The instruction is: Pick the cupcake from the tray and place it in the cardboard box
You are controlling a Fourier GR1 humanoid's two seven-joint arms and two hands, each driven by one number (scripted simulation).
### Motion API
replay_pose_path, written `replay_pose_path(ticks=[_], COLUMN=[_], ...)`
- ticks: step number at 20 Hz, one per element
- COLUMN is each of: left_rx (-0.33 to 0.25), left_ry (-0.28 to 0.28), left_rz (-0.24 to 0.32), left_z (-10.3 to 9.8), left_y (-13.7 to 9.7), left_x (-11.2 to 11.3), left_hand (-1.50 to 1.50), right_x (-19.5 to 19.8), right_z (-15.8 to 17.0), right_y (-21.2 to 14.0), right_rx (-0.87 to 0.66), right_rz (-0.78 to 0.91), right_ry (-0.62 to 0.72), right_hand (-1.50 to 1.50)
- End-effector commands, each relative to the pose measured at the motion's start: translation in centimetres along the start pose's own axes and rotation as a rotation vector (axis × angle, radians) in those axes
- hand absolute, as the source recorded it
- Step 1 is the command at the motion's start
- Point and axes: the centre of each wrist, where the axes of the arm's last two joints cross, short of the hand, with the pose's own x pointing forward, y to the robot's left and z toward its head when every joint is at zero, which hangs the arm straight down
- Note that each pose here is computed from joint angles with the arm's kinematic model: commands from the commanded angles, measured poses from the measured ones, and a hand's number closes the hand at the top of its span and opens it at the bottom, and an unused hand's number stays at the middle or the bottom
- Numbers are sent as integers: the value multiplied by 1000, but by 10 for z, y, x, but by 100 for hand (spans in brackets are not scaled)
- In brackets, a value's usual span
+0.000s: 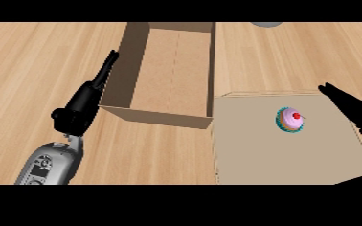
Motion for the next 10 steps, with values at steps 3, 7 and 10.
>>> replay_pose_path(ticks=[3,7,10], left_rx=[-79,-79,-83], left_ry=[92,73,69], left_rz=[20,32,4], left_z=[3,15,5], left_y=[-13,-14,-28], left_x=[-19,-15,-22], left_hand=[0,0,0], right_x=[-8,-25,-16], right_z=[-21,-35,-39], right_y=[33,30,33], right_rx=[42,-1,-12], right_rz=[36,-3,18], right_ry=[45,19,4], right_hand=[-150,-150,-150])
